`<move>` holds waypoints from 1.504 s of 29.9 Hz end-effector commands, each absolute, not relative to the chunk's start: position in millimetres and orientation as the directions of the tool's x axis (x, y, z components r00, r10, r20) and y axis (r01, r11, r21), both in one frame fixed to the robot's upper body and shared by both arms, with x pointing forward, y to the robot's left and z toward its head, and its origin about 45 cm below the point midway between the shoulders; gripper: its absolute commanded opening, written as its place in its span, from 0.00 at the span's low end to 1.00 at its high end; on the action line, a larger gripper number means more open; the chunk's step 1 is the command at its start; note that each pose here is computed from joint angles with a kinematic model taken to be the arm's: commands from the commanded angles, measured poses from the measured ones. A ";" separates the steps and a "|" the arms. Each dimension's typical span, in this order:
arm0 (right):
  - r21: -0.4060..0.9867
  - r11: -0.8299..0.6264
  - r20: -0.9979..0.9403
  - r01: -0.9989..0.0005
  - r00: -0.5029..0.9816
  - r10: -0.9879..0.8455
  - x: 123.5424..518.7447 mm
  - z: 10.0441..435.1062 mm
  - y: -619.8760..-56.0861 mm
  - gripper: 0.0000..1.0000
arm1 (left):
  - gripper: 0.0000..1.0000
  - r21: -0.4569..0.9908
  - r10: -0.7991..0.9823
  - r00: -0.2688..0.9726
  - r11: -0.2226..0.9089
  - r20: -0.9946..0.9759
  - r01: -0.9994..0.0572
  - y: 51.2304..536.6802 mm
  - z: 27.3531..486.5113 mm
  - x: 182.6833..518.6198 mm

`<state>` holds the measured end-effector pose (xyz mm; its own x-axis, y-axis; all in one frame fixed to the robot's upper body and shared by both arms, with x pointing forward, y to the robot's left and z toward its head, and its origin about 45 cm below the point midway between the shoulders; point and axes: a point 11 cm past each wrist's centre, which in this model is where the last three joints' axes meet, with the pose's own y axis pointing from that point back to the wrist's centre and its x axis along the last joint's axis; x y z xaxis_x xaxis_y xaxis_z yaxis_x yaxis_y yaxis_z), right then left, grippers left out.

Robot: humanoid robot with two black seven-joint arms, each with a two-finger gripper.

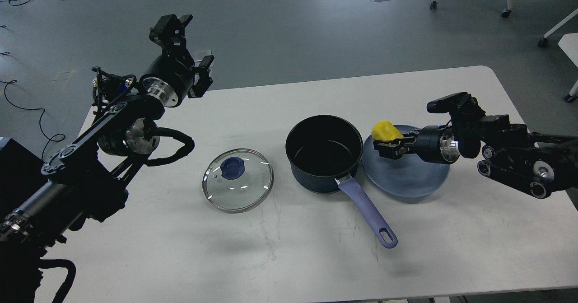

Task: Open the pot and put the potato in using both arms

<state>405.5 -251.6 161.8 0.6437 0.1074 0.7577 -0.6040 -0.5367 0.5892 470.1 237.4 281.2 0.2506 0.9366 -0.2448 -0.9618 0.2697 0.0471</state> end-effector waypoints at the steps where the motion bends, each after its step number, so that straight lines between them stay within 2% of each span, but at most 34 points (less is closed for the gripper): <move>1: 0.528 -0.580 0.806 -0.621 0.582 0.111 413.9 193.6 -239.8 0.34 | 0.98 0.049 0.937 0.251 0.271 -0.244 -0.961 237.2 280.6 469.9; 5: 0.491 -0.654 0.818 -0.576 0.562 0.120 408.5 204.3 -210.2 0.34 | 0.98 0.050 0.936 0.253 0.273 -0.244 -0.961 236.3 280.0 469.7; 7: 0.477 -0.693 0.819 -0.540 0.560 0.128 405.0 201.4 -182.2 0.34 | 0.98 0.050 0.936 0.253 0.273 -0.244 -0.961 236.3 280.0 469.7; 10: 0.474 -0.710 0.815 -0.520 0.564 0.131 401.6 198.0 -169.5 0.35 | 0.98 0.049 0.936 0.253 0.273 -0.243 -0.961 236.8 280.2 469.7; 11: 0.477 -0.716 0.811 -0.510 0.570 0.134 399.5 195.6 -165.5 0.41 | 0.98 0.051 0.936 0.253 0.273 -0.243 -0.961 236.8 280.1 469.7; 12: 0.479 -0.720 0.807 -0.503 0.575 0.135 397.2 192.6 -161.1 0.68 | 0.98 0.054 0.936 0.253 0.274 -0.244 -0.960 236.7 279.7 469.6; 13: 0.478 -0.723 0.805 -0.500 0.578 0.133 395.9 191.1 -158.6 0.89 | 0.98 0.057 0.936 0.253 0.275 -0.244 -0.960 237.2 279.6 469.6; 14: 0.474 -0.727 0.803 -0.496 0.582 0.127 395.2 190.4 -154.7 1.00 | 0.98 0.058 0.935 0.256 0.278 -0.245 -0.959 236.3 279.3 469.5; 22: 0.448 -0.719 0.782 -0.531 0.623 0.027 400.9 193.6 -162.1 1.00 | 0.98 0.066 0.930 0.250 0.277 -0.267 -0.959 234.3 278.1 469.9; 24: 0.415 -0.726 0.760 -0.548 0.648 -0.055 404.3 199.4 -160.1 1.00 | 0.98 0.066 0.926 0.266 0.293 -0.269 -0.954 232.8 279.9 468.7; 26: 0.317 -0.738 0.707 -0.596 0.667 -0.235 416.8 223.6 -155.1 1.00 | 0.98 0.095 0.920 0.273 0.310 -0.280 -0.946 231.5 276.9 467.9; 27: 0.255 -0.735 0.647 -0.629 0.676 -0.354 425.0 239.5 -155.3 1.00 | 0.98 0.109 0.912 0.275 0.320 -0.303 -0.941 230.6 275.9 467.5; 30: 0.165 -0.710 0.490 -0.685 0.682 -0.544 437.2 262.3 -157.9 1.00 | 0.98 0.114 0.889 0.285 0.345 -0.359 -0.932 227.4 275.4 466.6; 32: 0.082 -0.662 0.185 -0.745 0.664 -0.724 450.4 286.3 -166.2 1.00 | 0.98 0.108 0.861 0.291 0.365 -0.417 -0.925 222.6 275.5 465.5; 35: 0.019 -0.594 -0.139 -0.804 0.586 -0.798 461.2 296.2 -184.9 1.00 | 0.98 0.122 0.850 0.275 0.363 -0.448 -0.924 224.3 264.8 460.0; 36: 0.019 -0.594 -0.140 -0.804 0.586 -0.798 461.3 296.2 -185.0 1.00 | 0.98 0.122 0.850 0.275 0.363 -0.449 -0.924 224.3 264.8 460.0; 38: -0.010 -0.544 -0.264 -0.839 0.527 -0.808 463.9 293.6 -200.2 1.00 | 0.98 0.105 0.835 0.275 0.365 -0.477 -0.925 226.2 266.5 458.0; 41: 0.008 -0.481 -0.402 -0.876 0.438 -0.804 455.2 265.2 -221.7 1.00 | 0.98 0.099 0.783 0.309 0.424 -0.540 -0.900 220.9 254.8 441.0; 45: 0.030 -0.474 -0.531 -0.880 0.388 -0.754 447.3 246.5 -222.5 1.00 | 0.98 0.105 0.774 0.295 0.420 -0.560 -0.901 224.3 247.6 436.2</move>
<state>453.2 -219.6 261.0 0.4359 -0.7939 -0.4239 -0.8736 -0.4865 0.0129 440.5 221.8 252.9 0.3036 0.7855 -0.5393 -0.9018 0.4197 0.1035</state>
